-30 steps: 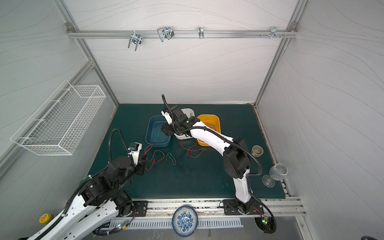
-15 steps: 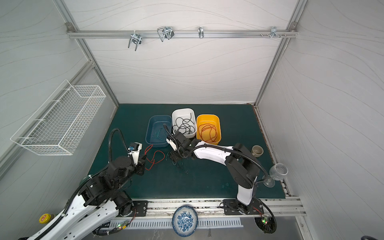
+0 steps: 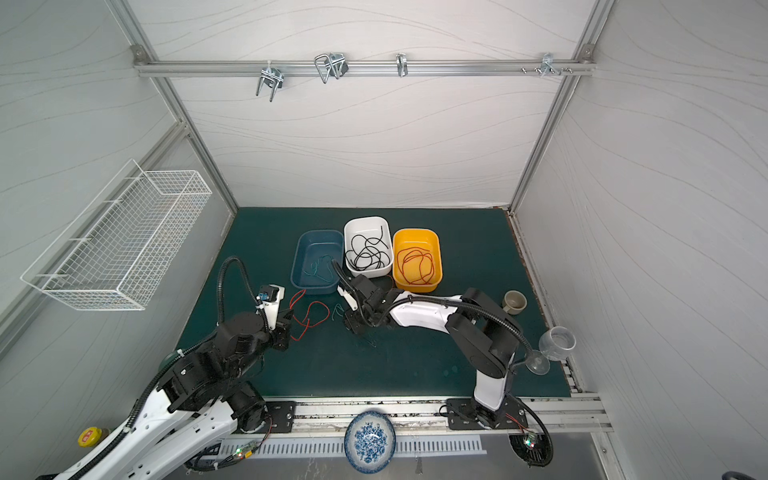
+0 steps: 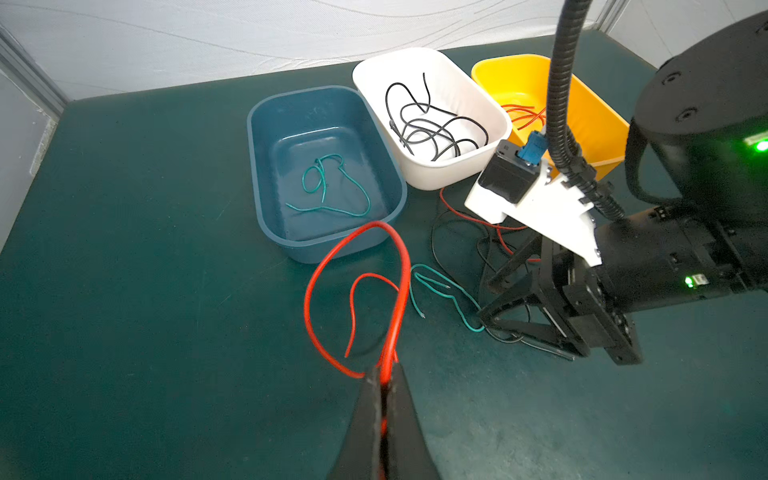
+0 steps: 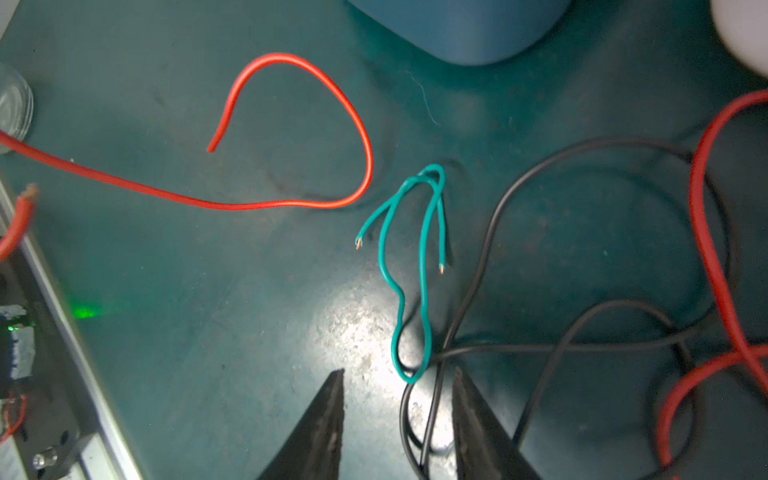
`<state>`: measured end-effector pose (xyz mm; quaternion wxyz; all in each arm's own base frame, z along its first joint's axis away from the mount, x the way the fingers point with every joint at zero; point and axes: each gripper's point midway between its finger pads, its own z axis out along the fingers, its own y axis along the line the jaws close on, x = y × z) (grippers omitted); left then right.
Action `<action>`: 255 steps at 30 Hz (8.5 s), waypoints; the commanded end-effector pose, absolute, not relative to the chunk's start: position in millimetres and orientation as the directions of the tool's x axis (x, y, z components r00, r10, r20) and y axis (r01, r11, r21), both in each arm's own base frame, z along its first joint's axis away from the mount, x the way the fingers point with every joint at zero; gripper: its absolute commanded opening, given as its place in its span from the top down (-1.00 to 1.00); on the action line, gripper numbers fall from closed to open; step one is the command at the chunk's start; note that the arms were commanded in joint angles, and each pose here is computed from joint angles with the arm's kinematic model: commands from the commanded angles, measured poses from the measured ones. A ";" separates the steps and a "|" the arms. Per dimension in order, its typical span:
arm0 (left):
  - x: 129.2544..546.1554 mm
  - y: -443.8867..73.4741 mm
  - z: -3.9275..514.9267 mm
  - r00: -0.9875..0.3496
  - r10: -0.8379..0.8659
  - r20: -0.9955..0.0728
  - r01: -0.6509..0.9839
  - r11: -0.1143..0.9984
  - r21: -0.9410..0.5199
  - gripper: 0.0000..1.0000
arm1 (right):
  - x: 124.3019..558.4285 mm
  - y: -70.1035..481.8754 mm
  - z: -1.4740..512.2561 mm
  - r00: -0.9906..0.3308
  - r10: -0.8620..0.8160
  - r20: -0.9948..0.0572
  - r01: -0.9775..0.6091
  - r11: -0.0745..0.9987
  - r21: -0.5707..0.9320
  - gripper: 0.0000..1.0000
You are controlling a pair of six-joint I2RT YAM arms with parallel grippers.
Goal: Untangle the cables
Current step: 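Grasp the looped green wire with the right gripper, then lift and carry the green wire with the right gripper over the teal bin, then lower the green wire into the teal bin and open the right gripper, then move the right gripper back toward the red wire held by the left gripper, then reach the open right gripper to the red wire beside the left gripper, then close the right gripper on the red wire while the left gripper opens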
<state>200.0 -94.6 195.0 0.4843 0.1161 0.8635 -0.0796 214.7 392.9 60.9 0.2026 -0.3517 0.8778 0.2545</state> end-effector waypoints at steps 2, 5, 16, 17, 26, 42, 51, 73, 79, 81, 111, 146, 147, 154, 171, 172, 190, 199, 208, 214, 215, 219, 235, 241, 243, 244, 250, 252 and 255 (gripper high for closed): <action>203.8 -99.1 204.2 -0.481 0.106 -0.870 0.286 0.957 -0.041 1.00 | 224.0 398.8 52.6 -0.663 -0.505 -0.553 -0.716 0.642 0.273 0.31; 203.8 -100.2 202.4 -0.488 0.109 -0.866 0.289 0.957 -0.042 1.00 | 228.7 399.6 46.6 -0.663 -0.507 -0.551 -0.712 0.654 0.255 0.35; 204.2 -104.2 197.6 -0.506 0.122 -0.854 0.301 0.953 -0.043 1.00 | 234.5 405.3 35.0 -0.666 -0.514 -0.541 -0.708 0.663 0.242 0.58; 204.0 -104.4 197.7 -0.506 0.121 -0.854 0.302 0.952 -0.044 1.00 | 234.3 405.0 34.9 -0.666 -0.514 -0.541 -0.708 0.664 0.241 0.60; 203.9 -105.2 197.4 -0.508 0.122 -0.853 0.305 0.951 -0.045 1.00 | 235.3 404.8 41.5 -0.660 -0.510 -0.552 -0.710 0.662 0.238 0.91; 204.0 -106.5 195.5 -0.514 0.126 -0.849 0.309 0.950 -0.046 1.00 | 237.9 403.2 112.6 -0.613 -0.455 -0.646 -0.729 0.642 0.239 1.00; 203.9 -107.5 194.7 -0.517 0.128 -0.846 0.312 0.949 -0.048 1.00 | 252.8 428.6 145.8 -0.588 -0.457 -0.668 -0.750 0.617 0.239 1.00; 204.2 -107.3 193.5 -0.521 0.130 -0.844 0.310 0.950 -0.045 1.00 | 350.5 481.2 111.6 -0.727 -0.413 -0.549 -0.650 0.670 0.358 0.94; 204.1 -107.3 194.3 -0.517 0.128 -0.846 0.311 0.949 -0.047 1.00 | 354.4 482.0 95.9 -0.732 -0.426 -0.531 -0.646 0.681 0.344 0.88; 204.1 -108.0 194.4 -0.517 0.129 -0.846 0.314 0.948 -0.048 1.00 | 354.5 482.0 90.9 -0.734 -0.431 -0.525 -0.646 0.683 0.342 0.88; 202.7 -107.2 196.5 -0.512 0.122 -0.850 0.315 0.947 -0.054 1.00 | 330.3 462.2 179.9 -0.646 -0.365 -0.671 -0.715 0.597 0.364 0.24; 145.3 -218.1 290.3 -0.654 -0.017 -0.756 0.652 0.494 -0.575 1.00 | 174.5 353.1 239.6 -0.291 -0.243 -0.925 -0.930 0.299 0.214 -0.20; 145.1 -217.9 291.4 -0.654 -0.017 -0.757 0.652 0.494 -0.575 1.00 | 172.8 353.6 237.9 -0.292 -0.246 -0.924 -0.931 0.294 0.216 -0.20; 145.3 -217.2 292.7 -0.656 -0.008 -0.755 0.650 0.502 -0.570 1.00 | 172.9 349.8 237.0 -0.290 -0.223 -0.931 -0.924 0.319 0.212 -0.19; 142.2 -225.2 292.5 -0.674 -0.008 -0.739 0.654 0.457 -0.602 1.00 | 194.2 358.4 253.1 -0.286 -0.149 -0.947 -0.894 0.397 0.207 0.36; 142.5 -224.5 292.4 -0.670 -0.007 -0.742 0.656 0.461 -0.597 1.00 | 194.6 357.8 253.3 -0.287 -0.147 -0.947 -0.893 0.400 0.208 0.42; 139.6 -233.7 294.7 -0.688 0.001 -0.725 0.662 0.409 -0.628 1.00 | 202.3 352.5 272.0 -0.212 -0.066 -0.975 -0.878 0.451 0.160 -0.08; 141.4 -235.5 295.0 -0.695 -0.001 -0.719 0.655 0.409 -0.635 1.00 | 195.9 353.1 292.6 -0.167 0.028 -0.986 -0.895 0.416 0.163 -0.10; 145.3 -234.9 299.0 -0.685 -0.013 -0.728 0.657 0.422 -0.625 1.00 | 198.1 344.0 293.1 -0.158 0.032 -0.987 -0.878 0.453 0.155 0.11; 143.5 -237.6 298.8 -0.696 -0.011 -0.718 0.655 0.403 -0.640 1.00 | 198.0 341.1 295.1 -0.149 0.045 -0.988 -0.874 0.462 0.152 0.03; 143.7 -238.0 299.3 -0.696 -0.014 -0.718 0.654 0.400 -0.642 1.00 | 197.5 342.2 293.7 -0.142 0.038 -0.989 -0.875 0.462 0.143 -0.02; 141.8 -240.6 306.6 -0.705 -0.031 -0.709 0.651 0.368 -0.664 1.00 | 198.6 346.1 291.1 -0.104 0.028 -0.994 -0.870 0.482 0.105 -0.11; 127.6 -248.7 310.6 -0.749 -0.007 -0.662 0.636 0.270 -0.722 1.00 | 208.2 352.6 304.5 -0.063 0.087 -0.994 -0.859 0.503 0.098 0.18; 130.2 -241.7 307.5 -0.720 -0.003 -0.694 0.656 0.324 -0.682 1.00 | 211.5 344.4 304.3 -0.062 0.084 -0.995 -0.837 0.538 0.097 0.66; 131.7 -239.1 301.6 -0.714 0.008 -0.700 0.657 0.352 -0.667 1.00 | 212.9 340.4 303.4 -0.057 0.072 -0.996 -0.828 0.555 0.087 0.78; 134.1 -237.4 297.4 -0.714 0.010 -0.700 0.652 0.376 -0.659 1.00 | 213.3 338.6 303.2 -0.055 0.069 -0.996 -0.824 0.560 0.084 0.82; 149.9 -227.4 274.3 -0.696 0.065 -0.716 0.637 0.516 -0.573 0.90 | 214.2 327.7 302.4 -0.037 0.029 -0.999 -0.803 0.595 0.046 1.00; 153.5 -225.5 269.2 -0.685 0.097 -0.722 0.644 0.545 -0.537 0.72 | 215.0 322.8 303.3 -0.023 0.013 -1.000 -0.793 0.609 0.026 1.00; 160.8 -221.7 262.1 -0.666 0.139 -0.733 0.650 0.590 -0.479 0.37 | 215.8 315.7 304.9 -0.013 -0.006 -1.000 -0.779 0.627 0.006 1.00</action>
